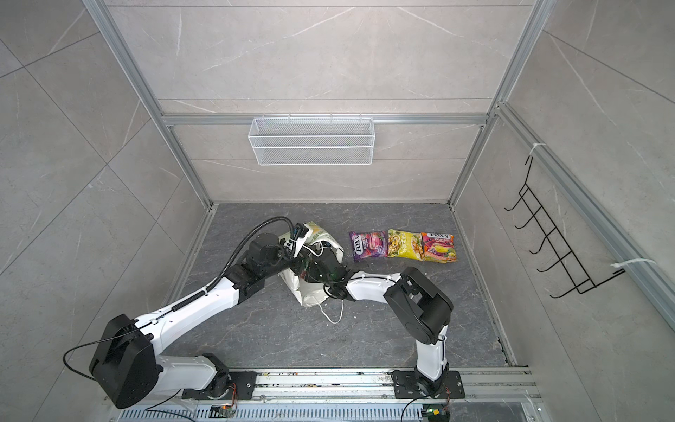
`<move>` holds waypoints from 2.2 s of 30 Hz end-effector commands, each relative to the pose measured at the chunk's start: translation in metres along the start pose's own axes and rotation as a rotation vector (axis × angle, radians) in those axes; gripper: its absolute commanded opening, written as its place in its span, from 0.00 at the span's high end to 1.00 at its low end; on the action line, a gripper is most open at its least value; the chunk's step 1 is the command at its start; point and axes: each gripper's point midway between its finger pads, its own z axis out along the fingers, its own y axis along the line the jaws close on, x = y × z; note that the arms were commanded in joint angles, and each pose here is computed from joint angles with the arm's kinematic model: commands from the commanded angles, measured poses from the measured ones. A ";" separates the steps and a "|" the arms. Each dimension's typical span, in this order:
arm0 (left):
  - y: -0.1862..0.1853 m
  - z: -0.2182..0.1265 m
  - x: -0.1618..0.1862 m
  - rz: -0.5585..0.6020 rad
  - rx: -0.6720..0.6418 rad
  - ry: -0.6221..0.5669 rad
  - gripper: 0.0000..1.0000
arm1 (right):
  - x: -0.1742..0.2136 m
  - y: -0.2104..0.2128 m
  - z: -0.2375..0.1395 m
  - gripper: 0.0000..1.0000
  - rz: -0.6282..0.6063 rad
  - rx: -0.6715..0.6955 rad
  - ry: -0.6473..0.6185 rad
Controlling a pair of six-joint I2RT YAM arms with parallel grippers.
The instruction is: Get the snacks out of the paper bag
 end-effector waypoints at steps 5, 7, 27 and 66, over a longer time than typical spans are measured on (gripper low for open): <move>0.002 0.000 -0.017 0.029 -0.018 -0.065 1.00 | -0.017 0.003 -0.024 1.00 -0.016 -0.001 -0.048; 0.002 -0.001 -0.019 0.031 -0.015 -0.070 1.00 | -0.015 0.001 -0.021 1.00 -0.015 0.006 -0.038; -0.003 -0.002 -0.025 0.032 0.016 -0.079 1.00 | 0.005 -0.003 0.028 0.62 0.017 0.052 0.094; -0.003 0.000 -0.026 0.038 0.018 -0.073 1.00 | 0.013 -0.018 0.011 0.61 0.048 0.172 0.173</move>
